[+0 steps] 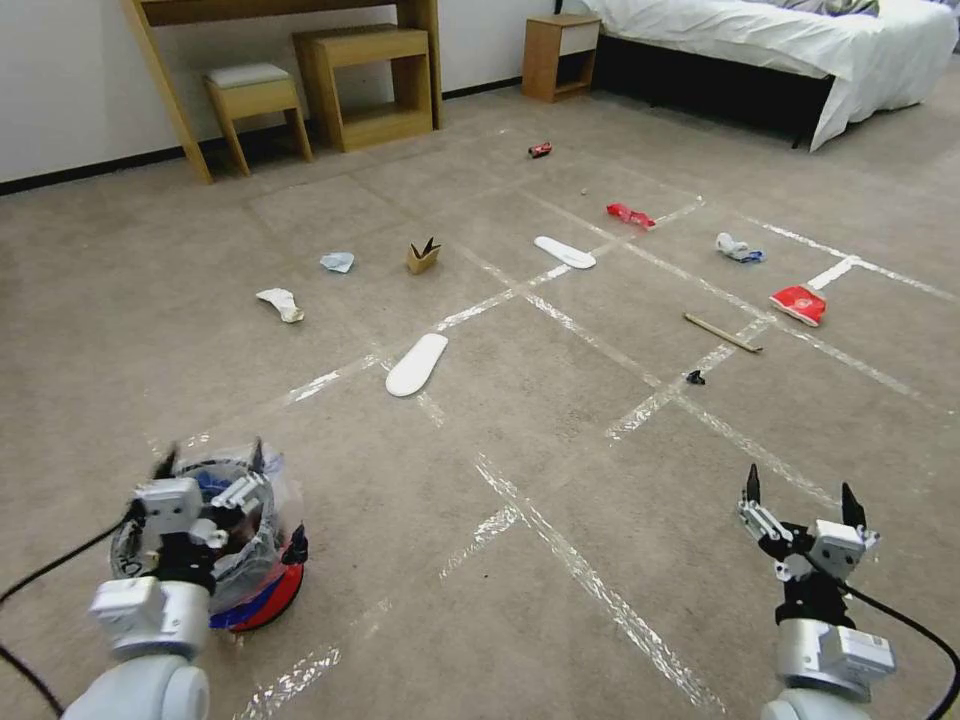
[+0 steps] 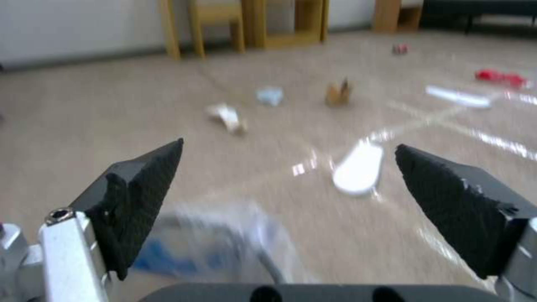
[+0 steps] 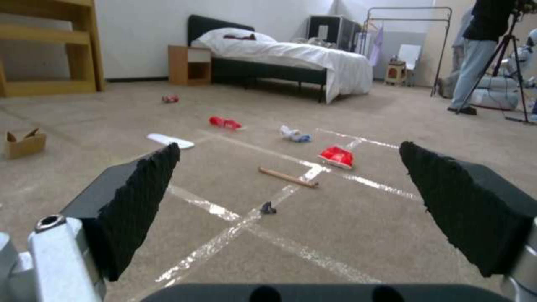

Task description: Pick up the trash bin and place the garbage on the floor into it.

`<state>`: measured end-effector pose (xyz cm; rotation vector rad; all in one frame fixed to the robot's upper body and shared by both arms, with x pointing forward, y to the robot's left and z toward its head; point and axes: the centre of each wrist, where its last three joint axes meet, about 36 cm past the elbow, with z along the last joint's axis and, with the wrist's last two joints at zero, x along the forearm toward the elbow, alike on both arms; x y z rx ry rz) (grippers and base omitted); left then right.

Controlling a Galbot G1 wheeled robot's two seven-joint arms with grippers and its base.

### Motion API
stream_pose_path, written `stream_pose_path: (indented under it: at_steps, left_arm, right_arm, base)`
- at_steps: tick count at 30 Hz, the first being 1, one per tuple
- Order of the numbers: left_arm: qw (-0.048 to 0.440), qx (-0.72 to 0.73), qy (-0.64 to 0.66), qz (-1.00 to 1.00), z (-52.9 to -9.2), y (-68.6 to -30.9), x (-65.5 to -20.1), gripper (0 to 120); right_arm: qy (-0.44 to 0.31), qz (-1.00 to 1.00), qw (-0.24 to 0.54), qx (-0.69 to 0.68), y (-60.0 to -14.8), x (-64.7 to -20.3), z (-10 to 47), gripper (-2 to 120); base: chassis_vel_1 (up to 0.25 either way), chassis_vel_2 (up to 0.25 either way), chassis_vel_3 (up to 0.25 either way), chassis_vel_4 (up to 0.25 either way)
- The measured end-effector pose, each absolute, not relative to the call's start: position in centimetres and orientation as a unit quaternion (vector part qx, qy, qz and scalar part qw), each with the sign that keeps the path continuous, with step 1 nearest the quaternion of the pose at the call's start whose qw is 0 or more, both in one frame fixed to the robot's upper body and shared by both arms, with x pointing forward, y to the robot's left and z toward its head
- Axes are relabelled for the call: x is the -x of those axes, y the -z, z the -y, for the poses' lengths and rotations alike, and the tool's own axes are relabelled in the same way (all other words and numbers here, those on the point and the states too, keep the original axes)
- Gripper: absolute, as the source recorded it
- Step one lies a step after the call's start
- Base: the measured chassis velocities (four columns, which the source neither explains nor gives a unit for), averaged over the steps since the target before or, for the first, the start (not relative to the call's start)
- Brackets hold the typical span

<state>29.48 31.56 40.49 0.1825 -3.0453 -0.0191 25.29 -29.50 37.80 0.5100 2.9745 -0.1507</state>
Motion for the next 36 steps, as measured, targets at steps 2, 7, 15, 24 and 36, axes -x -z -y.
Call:
stream_pose_path:
  at_steps: [2,7,15,24,36]
  left_arm:
    - [0.053,-0.058,0.001,0.997,-31.6,-40.0,-29.8,100]
    - [0.066,-0.048,-0.013,0.997,-31.2,-39.6,-30.3,100]
    - [0.060,-0.042,-0.007,0.997,-31.1,-40.5,-30.0,100]
    - [0.065,-0.037,0.000,0.997,-31.1,-40.5,-29.3,100]
    - [0.061,-0.038,0.003,0.997,-31.0,-41.1,-28.8,100]
  right_arm:
    - [0.050,-0.983,0.060,-0.168,-37.8,-25.3,29.5,100]
    - [0.047,-0.984,0.062,-0.162,-38.0,-25.3,29.2,100]
    - [0.030,-0.988,0.072,-0.132,-39.3,-26.0,28.4,100]
    - [0.016,-0.989,0.088,-0.117,-40.6,-26.9,28.5,100]
    - [0.020,-0.989,0.088,-0.114,-40.4,-26.5,28.9,100]
  base:
    - [0.000,0.000,0.000,0.000]
    - [0.000,0.000,0.000,0.000]
    - [0.000,0.000,0.000,0.000]
    - [0.000,0.000,0.000,0.000]
    - [0.000,0.000,0.000,0.000]
